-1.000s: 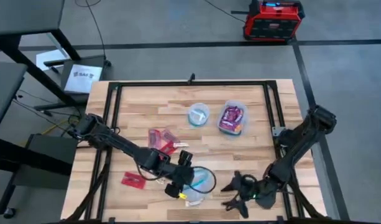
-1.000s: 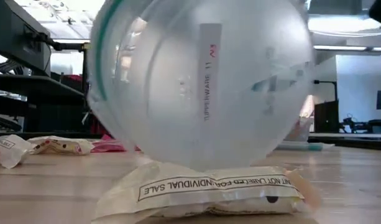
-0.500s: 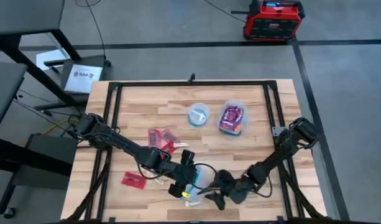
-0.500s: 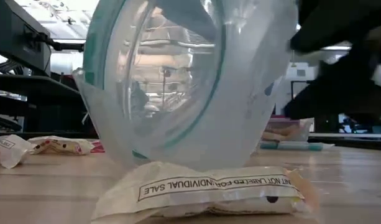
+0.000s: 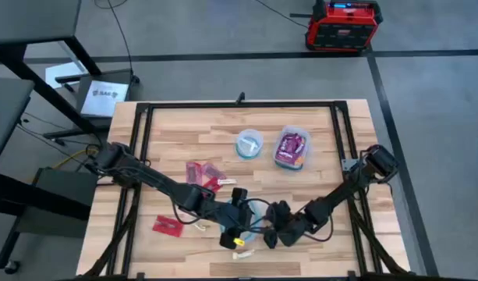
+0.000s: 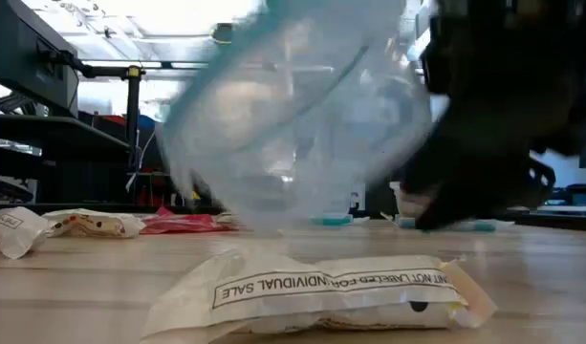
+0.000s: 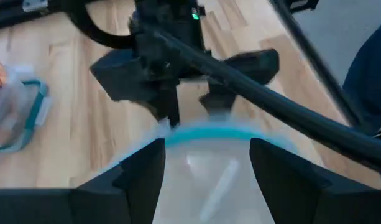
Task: Sort candy
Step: Move the top left transparent bin closer to the center
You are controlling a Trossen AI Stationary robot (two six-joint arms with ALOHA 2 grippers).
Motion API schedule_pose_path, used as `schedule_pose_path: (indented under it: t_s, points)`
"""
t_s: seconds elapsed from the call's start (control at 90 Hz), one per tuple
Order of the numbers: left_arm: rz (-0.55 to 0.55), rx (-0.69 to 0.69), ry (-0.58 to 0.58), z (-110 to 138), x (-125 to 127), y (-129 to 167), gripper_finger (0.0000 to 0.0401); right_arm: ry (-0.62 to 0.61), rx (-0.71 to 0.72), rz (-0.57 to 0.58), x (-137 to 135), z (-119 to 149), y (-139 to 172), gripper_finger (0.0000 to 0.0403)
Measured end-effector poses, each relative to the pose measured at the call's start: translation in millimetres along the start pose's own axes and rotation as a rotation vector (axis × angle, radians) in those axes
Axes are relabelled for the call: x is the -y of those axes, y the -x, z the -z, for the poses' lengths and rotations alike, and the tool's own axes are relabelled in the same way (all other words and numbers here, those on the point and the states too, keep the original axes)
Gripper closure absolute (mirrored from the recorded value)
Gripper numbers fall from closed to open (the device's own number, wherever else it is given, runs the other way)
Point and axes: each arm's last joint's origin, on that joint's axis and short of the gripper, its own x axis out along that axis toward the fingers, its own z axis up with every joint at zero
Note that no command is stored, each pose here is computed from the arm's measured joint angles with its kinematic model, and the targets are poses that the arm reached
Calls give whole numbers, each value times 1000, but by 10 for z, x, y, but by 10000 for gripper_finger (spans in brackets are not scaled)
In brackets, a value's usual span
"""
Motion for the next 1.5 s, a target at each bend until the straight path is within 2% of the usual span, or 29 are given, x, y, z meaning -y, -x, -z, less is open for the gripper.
schedule_pose_path:
  t_s: [0.111, 0.189, 0.3, 0.4, 0.522, 0.656, 0.722, 0.933, 1.144, 1.333, 1.5]
  points:
    - [-10, -22, 5, 38, -34, -67, 182, 43, -104, 64, 42, 99, 161, 148]
    - [-15, -44, 3, 75, -51, -101, 182, 93, -171, 66, 34, 165, 328, 148]
    - [-22, -20, 4, 34, -71, -87, 182, 153, -170, -53, -111, 240, 578, 148]
    - [-19, -16, 4, -87, -66, 26, 182, 187, -74, -169, -277, 373, 675, 148]
    - [-9, -93, 2, -120, -23, 126, 182, 187, 53, -245, -401, 565, 550, 148]
    - [-7, -176, -27, 108, 38, -30, 182, 160, 126, -306, -456, 595, 321, 148]
    - [-8, -208, -37, 232, 48, -82, 182, 131, 140, -292, -431, 595, 225, 148]
    - [-9, -157, -32, 313, 36, -151, 182, 147, 170, -249, -363, 497, 54, 148]
    - [10, -154, -11, 431, 37, -198, 182, 164, 218, -265, -377, 372, 11, 148]
    - [12, -122, -11, 399, 37, -201, 182, 165, 223, -272, -384, 369, 13, 148]
    - [5, -35, 11, 311, -9, -220, 182, 184, 217, -275, -391, 402, 30, 148]
